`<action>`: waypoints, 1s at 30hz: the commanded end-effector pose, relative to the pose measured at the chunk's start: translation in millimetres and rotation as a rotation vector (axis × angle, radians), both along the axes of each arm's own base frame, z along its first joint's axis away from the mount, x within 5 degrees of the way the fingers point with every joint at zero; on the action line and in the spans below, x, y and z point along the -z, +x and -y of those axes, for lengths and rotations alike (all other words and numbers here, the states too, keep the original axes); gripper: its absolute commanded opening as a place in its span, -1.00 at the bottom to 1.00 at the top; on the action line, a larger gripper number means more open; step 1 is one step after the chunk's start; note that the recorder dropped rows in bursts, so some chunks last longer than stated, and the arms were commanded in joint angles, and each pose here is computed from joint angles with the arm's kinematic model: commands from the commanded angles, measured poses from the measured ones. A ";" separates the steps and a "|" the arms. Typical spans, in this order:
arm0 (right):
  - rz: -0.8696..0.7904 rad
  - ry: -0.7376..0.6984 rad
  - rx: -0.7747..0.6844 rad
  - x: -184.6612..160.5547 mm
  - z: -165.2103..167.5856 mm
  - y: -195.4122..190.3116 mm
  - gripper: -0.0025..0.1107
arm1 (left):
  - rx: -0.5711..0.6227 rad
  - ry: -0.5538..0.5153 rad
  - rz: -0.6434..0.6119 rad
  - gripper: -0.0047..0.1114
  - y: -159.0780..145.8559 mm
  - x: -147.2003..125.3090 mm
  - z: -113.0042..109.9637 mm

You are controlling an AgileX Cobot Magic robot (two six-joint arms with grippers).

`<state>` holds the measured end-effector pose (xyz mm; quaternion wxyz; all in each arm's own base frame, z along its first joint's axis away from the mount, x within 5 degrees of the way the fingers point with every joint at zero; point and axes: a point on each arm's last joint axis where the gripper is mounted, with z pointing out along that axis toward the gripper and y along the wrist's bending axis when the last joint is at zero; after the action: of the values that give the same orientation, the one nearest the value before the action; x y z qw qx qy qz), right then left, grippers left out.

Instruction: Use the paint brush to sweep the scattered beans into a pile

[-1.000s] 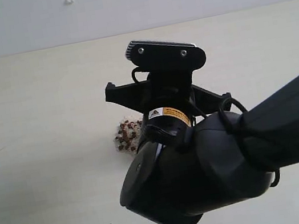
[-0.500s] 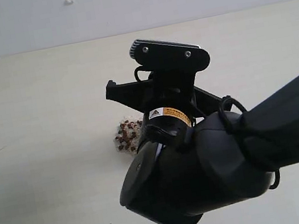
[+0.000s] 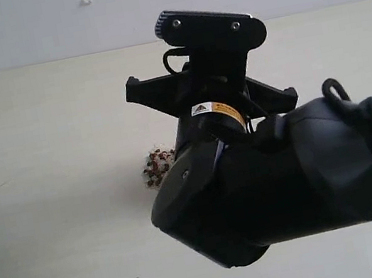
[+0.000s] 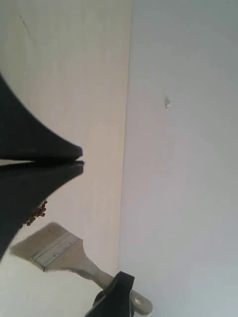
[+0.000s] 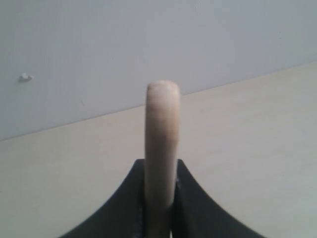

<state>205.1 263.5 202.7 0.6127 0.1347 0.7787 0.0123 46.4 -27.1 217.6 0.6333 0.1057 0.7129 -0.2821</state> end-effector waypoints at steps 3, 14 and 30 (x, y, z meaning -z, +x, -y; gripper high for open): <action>0.028 -0.096 -0.049 -19.6 3.2 0.1 -0.96 | -0.003 -0.001 0.000 -0.92 -0.1 1.5 -0.2; -0.080 -0.663 -0.174 -41.6 14.6 -4.9 -0.96 | -0.003 -0.001 0.000 -0.92 -0.1 1.5 -0.2; 0.096 -0.616 -0.600 -115.6 31.5 -2.8 -0.96 | -0.003 -0.001 0.000 -0.92 -0.1 1.5 -0.2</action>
<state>197.9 237.0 297.5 0.6086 -0.2474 0.7456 -0.1115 46.4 -27.1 217.6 0.6333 0.1057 0.7129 -0.2821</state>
